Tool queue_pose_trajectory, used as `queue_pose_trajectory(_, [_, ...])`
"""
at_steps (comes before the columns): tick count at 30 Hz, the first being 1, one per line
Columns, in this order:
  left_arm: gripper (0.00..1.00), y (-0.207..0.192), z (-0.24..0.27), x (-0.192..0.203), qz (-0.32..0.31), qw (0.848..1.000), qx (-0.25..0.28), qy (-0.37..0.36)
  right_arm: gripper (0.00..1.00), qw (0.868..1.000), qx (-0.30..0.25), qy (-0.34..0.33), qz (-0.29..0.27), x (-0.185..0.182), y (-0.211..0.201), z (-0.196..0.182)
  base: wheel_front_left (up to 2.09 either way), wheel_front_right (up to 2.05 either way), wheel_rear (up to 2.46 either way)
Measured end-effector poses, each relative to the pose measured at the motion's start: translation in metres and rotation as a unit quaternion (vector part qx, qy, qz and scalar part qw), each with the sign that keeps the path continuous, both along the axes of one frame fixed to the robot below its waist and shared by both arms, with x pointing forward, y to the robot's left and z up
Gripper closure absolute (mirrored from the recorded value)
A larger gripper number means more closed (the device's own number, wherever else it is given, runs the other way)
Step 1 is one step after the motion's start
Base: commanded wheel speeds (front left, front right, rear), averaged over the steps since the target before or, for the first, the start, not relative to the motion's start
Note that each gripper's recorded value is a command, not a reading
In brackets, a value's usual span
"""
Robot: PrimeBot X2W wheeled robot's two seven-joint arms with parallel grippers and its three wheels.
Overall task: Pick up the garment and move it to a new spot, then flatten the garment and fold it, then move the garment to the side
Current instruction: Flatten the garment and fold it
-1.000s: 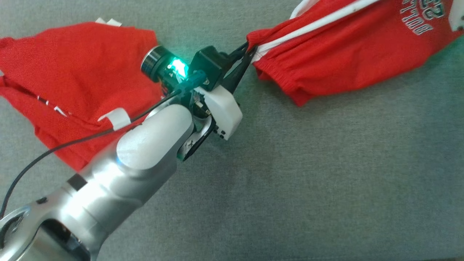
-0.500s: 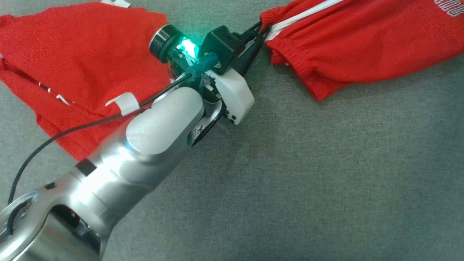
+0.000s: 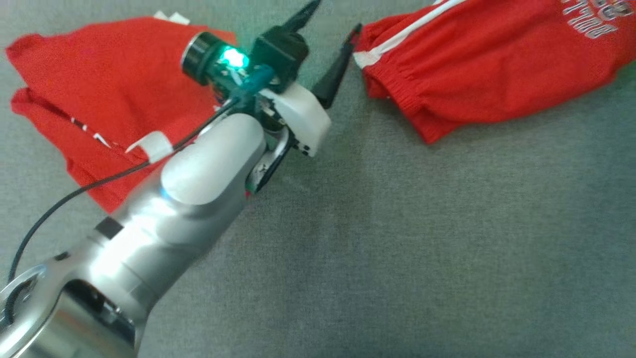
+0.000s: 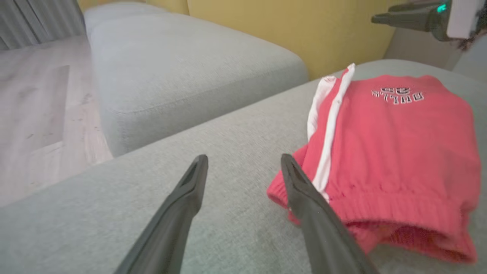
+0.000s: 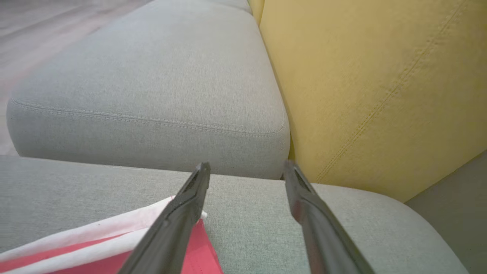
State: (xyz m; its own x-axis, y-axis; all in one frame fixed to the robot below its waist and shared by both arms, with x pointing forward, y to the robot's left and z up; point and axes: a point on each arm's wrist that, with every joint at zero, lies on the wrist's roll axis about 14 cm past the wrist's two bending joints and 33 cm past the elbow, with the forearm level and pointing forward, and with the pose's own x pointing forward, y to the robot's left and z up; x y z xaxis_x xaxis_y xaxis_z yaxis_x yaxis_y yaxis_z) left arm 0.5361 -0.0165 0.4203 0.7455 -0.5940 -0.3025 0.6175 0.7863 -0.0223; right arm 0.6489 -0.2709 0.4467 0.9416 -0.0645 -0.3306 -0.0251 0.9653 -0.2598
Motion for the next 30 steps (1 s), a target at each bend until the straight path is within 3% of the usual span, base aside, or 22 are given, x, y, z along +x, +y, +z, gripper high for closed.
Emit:
queue_pose_trajectory(11, [0.00, 0.037, 0.057, -0.010, 0.078, 0.994, -0.017, -0.077, 0.00, 0.992, 0.088, -0.087, -0.012, -0.052, 0.015, 0.047, 0.00, 0.00, 0.00])
queue_pose_trajectory(18, [0.00, 0.057, 0.093, -0.030, 0.127, 0.982, -0.036, -0.136, 0.00, 0.970, 0.155, -0.186, 0.005, -0.091, 0.032, 0.099, 0.00, 0.00, 0.00])
queue_pose_trajectory(26, [0.00, 0.074, 0.094, -0.072, 0.169, 0.973, -0.043, -0.151, 0.00, 0.965, 0.213, -0.153, 0.005, -0.180, 0.047, 0.046, 0.00, 0.00, 0.00])
queue_pose_trajectory(30, [0.00, 0.075, 0.085, -0.093, 0.179, 0.971, -0.047, -0.151, 0.00, 0.961, 0.238, -0.141, -0.005, -0.207, 0.056, 0.028, 0.00, 0.00, 0.00])
